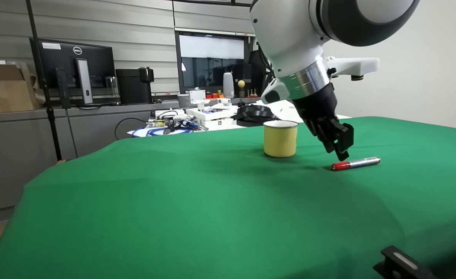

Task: Remove the marker from the mug.

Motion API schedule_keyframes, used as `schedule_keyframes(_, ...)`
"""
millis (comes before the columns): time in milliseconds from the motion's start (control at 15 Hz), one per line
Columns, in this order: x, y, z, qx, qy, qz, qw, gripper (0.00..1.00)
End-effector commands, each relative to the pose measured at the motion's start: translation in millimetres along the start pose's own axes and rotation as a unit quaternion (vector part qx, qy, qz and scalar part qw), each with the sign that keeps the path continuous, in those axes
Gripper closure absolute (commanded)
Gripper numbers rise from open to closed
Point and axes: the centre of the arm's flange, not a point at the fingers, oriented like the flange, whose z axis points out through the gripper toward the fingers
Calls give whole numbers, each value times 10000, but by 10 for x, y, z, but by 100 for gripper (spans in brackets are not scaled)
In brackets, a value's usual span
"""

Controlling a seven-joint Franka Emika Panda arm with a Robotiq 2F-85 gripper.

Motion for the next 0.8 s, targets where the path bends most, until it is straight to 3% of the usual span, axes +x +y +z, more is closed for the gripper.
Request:
schedule_keyframes(0,-164,265,-296,-128,118,414,9990,27)
schedule_keyframes(267,-372,514,-668,-272,378,803,9957,2)
schedule_keyframes(467,-488,562,-868,-273,518,926,9940,0)
schedule_keyframes(533,-373,549,-725,-286,494,839,9948,0)
schedule_keyframes(733,-429,574,-819,-291,539,893,9941,0)
